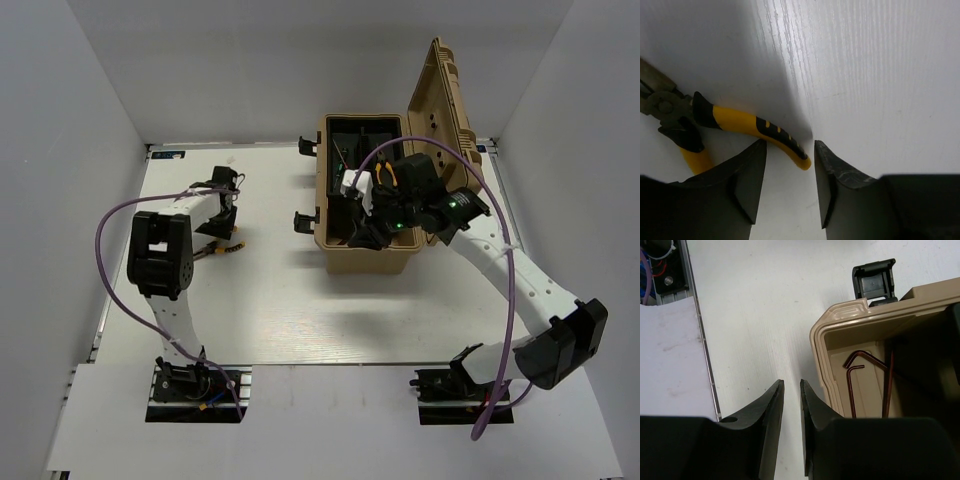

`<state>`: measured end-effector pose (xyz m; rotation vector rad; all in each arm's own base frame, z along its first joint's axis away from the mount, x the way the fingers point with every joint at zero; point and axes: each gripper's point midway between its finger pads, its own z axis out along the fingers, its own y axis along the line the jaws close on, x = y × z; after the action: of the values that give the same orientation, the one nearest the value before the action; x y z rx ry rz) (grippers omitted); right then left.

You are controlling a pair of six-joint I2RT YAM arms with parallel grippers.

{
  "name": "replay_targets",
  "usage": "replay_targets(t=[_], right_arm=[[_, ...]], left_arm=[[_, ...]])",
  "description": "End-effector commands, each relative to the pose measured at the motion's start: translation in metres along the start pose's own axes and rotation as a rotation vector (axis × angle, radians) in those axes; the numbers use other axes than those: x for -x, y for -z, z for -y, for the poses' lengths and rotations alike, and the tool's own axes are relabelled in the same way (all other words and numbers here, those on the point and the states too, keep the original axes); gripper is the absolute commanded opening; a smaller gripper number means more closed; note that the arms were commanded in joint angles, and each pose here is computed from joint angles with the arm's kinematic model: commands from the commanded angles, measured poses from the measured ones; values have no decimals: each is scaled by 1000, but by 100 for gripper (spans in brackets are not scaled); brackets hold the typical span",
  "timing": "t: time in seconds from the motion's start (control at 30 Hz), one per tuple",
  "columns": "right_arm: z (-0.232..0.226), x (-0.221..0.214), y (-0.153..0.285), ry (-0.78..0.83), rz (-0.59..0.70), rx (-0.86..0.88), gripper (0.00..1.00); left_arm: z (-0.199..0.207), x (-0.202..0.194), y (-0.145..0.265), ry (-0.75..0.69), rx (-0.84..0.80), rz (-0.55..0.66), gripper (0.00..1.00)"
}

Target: Sort the tools into containers

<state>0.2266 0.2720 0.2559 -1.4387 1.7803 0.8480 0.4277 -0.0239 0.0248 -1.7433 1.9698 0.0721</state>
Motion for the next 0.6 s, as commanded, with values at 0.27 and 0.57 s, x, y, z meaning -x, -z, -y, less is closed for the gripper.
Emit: replay_targets(t=[0.27,0.57], right_arm=[[-4,15,13,56,54,-17,26],[-6,16,15,54,61,-20,26]], left_arm=[[-32,7,-5,-3,146,39,46],[-60,3,4,-30,124,26,21]])
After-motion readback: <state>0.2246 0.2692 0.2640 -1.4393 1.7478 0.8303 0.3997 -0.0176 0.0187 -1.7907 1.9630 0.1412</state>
